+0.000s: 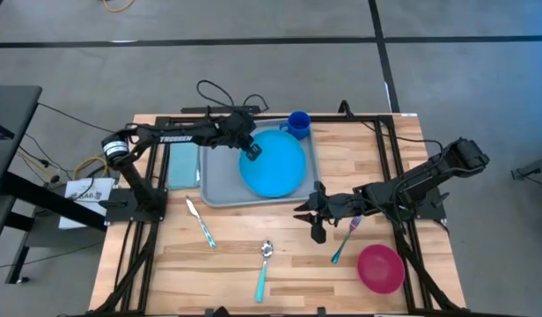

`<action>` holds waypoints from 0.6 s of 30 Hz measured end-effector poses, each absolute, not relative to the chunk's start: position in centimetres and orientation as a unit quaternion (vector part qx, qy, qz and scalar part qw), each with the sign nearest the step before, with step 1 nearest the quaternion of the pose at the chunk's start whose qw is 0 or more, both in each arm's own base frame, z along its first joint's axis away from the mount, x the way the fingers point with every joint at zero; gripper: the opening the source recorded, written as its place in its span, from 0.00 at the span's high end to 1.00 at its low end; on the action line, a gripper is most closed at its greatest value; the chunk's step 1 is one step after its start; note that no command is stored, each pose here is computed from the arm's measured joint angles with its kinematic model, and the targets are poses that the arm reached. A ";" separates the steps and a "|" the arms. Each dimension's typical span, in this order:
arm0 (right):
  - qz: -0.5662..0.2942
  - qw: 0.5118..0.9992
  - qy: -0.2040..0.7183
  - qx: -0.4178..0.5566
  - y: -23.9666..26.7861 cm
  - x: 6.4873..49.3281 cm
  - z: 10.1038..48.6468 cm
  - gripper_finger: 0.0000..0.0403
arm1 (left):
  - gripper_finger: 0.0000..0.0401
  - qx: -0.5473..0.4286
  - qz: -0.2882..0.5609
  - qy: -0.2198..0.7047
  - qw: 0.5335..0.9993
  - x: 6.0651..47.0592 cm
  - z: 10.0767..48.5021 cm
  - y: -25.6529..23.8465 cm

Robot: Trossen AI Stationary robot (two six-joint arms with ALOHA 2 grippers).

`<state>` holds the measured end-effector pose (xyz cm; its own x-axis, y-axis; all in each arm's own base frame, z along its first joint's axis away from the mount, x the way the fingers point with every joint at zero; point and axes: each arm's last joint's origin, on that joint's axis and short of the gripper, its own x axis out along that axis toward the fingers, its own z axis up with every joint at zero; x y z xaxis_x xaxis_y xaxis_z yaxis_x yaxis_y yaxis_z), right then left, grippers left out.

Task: Set up tray
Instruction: Put the light blue plate on the gray tray

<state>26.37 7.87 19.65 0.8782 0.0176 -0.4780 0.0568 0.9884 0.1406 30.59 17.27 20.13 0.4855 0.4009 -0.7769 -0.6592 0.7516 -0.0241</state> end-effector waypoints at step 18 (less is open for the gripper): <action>-0.016 0.965 0.250 0.078 7.7 26.4 19.6 0.77 | 1.00 -0.145 0.301 0.404 0.851 31.8 17.8 17.9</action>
